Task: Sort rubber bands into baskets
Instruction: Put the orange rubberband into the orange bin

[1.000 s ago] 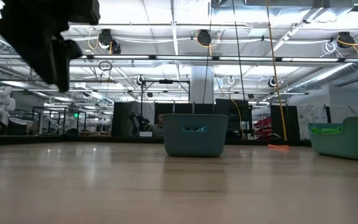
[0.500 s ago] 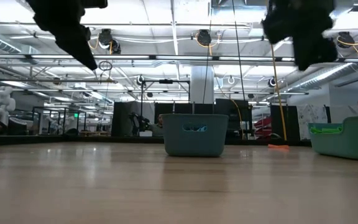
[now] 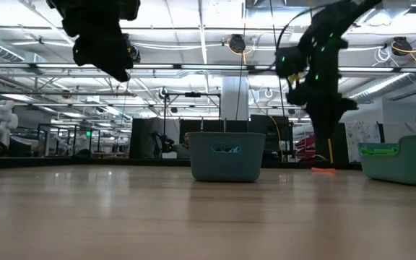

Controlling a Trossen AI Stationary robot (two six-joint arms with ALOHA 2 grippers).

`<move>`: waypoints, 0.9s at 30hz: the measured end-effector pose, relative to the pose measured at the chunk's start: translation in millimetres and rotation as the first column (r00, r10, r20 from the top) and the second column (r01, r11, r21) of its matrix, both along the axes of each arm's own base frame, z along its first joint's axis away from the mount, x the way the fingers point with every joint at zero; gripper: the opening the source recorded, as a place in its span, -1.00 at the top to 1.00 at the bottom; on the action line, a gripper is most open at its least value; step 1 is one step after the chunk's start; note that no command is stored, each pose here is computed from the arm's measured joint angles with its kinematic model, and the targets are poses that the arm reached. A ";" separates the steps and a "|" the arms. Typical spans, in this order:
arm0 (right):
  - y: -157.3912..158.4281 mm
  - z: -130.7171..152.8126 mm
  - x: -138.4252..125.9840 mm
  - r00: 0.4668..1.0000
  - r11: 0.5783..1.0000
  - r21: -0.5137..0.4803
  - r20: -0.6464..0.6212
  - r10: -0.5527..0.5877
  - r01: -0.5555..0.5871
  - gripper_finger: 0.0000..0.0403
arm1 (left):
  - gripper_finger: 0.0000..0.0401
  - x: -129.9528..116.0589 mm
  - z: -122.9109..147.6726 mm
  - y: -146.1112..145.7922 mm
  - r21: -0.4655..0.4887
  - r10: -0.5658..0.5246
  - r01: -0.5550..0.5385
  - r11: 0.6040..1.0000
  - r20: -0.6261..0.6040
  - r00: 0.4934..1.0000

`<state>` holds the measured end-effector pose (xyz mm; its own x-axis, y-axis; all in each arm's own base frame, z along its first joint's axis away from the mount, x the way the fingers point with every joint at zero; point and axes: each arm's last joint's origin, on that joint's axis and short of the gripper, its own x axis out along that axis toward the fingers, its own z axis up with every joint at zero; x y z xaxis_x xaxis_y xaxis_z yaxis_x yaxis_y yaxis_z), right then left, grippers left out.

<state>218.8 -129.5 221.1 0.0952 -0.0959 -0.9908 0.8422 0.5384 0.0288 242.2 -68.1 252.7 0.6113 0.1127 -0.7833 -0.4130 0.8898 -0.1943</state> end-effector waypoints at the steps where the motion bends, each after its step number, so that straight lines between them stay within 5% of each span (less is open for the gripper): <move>1: -6.3 -7.1 1.2 1.000 1.000 0.008 -0.022 0.004 -0.003 0.50 | 0.04 1.0 0.4 1.3 -0.013 0.015 -0.015 1.000 0.008 1.000; 10: -37.4 -50.1 3.7 0.981 0.992 0.066 -0.153 0.117 -0.108 0.11 | 0.04 4.0 1.1 8.6 -0.088 0.127 -0.125 0.988 0.027 0.991; 17: -53.9 -76.6 2.5 0.969 0.985 0.114 -0.194 0.151 -0.131 -0.01 | 0.04 6.8 3.1 8.4 -0.124 0.147 -0.139 0.982 0.058 0.987; 22: -62.1 -87.2 -0.8 0.962 0.976 0.160 -0.205 0.180 -0.148 0.06 | 0.04 6.7 3.1 8.4 -0.135 0.159 -0.150 0.979 0.058 0.986; 27: -68.8 -88.6 -7.5 0.963 0.975 0.174 -0.204 0.176 -0.142 0.45 | 0.04 6.6 2.9 8.1 -0.149 0.160 -0.150 0.977 0.052 0.986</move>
